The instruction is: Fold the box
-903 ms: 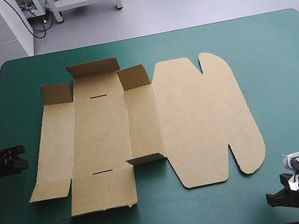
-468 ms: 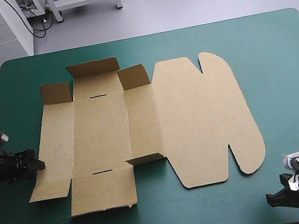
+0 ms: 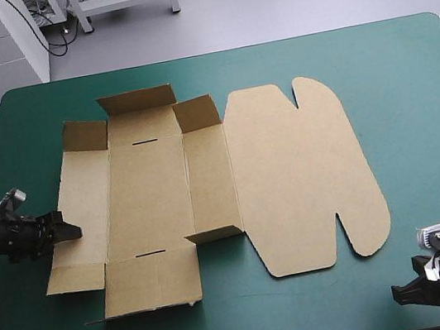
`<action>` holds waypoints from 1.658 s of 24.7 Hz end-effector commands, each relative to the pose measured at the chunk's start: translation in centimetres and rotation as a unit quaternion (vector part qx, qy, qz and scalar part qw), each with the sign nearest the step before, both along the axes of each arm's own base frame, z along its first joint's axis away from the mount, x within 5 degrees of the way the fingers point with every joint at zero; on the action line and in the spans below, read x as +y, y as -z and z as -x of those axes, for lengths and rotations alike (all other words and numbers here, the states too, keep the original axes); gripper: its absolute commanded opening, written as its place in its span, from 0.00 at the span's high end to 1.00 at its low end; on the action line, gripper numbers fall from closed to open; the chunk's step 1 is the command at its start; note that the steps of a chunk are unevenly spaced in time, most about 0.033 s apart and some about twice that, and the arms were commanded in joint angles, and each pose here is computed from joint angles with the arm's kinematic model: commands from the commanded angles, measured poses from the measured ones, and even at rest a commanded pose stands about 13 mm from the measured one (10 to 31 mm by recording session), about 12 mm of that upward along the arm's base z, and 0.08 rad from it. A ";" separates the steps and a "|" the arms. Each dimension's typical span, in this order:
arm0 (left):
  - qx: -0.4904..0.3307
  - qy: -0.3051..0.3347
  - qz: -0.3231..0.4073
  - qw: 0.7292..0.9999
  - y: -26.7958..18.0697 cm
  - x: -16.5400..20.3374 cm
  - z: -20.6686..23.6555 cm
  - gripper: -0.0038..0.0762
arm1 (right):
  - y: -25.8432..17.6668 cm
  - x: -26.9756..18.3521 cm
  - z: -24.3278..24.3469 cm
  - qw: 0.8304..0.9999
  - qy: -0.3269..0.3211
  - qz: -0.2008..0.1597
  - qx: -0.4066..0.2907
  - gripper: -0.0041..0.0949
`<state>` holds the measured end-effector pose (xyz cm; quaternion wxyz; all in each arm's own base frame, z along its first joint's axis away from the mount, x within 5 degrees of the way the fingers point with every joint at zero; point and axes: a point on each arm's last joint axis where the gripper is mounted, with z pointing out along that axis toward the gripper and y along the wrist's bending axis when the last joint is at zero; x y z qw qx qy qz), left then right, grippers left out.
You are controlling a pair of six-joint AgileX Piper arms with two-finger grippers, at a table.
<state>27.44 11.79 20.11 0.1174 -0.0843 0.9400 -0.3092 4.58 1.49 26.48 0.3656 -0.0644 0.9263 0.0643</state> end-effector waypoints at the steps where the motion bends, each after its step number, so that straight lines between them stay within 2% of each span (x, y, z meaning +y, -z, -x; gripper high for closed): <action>1: -0.006 0.033 0.044 0.998 -1.2 -1.9 -0.5 0.51 | -1.0 0.0 -0.4 0.999 0.000 -0.004 -0.033 0.98; 6: 0.003 0.064 0.053 0.997 -0.6 -3.9 -1.4 0.51 | -1.0 0.0 -0.4 0.999 0.000 -0.004 -0.033 0.98; 13: -0.006 0.068 0.033 0.997 -0.4 -4.3 -1.8 0.54 | -1.0 0.0 -0.4 0.999 0.000 -0.004 -0.033 0.98; 15: -0.009 0.064 0.026 0.998 -0.3 -4.2 -1.9 0.64 | -1.0 0.0 -0.4 0.999 0.000 -0.004 -0.033 0.98; 16: -0.012 0.062 0.022 0.998 -0.4 -4.1 -2.0 0.78 | -1.0 0.0 -0.4 0.999 0.000 -0.004 -0.033 0.98; 17: -0.014 0.061 0.020 0.998 -0.5 -4.0 -2.1 0.83 | -1.0 0.0 -0.4 0.999 0.000 -0.004 -0.033 0.98; 18: -0.021 0.062 0.017 0.998 -0.8 -3.9 -2.4 0.96 | -1.0 0.0 -0.4 0.999 0.000 -0.004 -0.033 0.98; 21: -0.041 0.082 -0.002 0.996 -2.5 -3.5 -3.2 0.96 | -1.0 0.0 -0.4 0.999 0.000 -0.004 -0.033 0.98; 24: -0.053 0.160 -0.078 0.983 -5.1 -3.9 -4.5 0.96 | -1.0 0.0 -0.4 0.999 0.000 -0.004 -0.033 0.98; 26: -0.084 0.205 -0.139 0.965 -7.4 -4.9 -5.8 0.96 | -1.0 0.0 -0.4 0.999 0.000 -0.004 -0.033 0.98; 29: -0.165 0.292 -0.229 0.914 -11.1 -7.9 -8.0 0.96 | -1.0 0.1 -0.4 0.999 0.000 -0.005 -0.033 0.98; 33: -0.262 0.315 -0.302 0.861 -14.3 -11.1 -10.0 0.96 | -1.0 0.1 -0.4 0.999 0.002 -0.007 -0.033 0.98; 37: -0.366 0.345 -0.385 0.774 -17.0 -14.8 -11.5 0.96 | -1.1 0.1 -0.5 0.999 0.009 -0.014 -0.033 0.98; 39: -0.410 0.364 -0.427 0.719 -17.8 -16.8 -12.0 0.96 | -1.1 0.1 -0.5 0.999 0.010 -0.016 -0.033 0.98; 41: -0.451 0.383 -0.478 0.649 -18.4 -19.0 -12.4 0.96 | -1.1 0.1 -0.5 0.999 0.009 -0.018 -0.033 0.98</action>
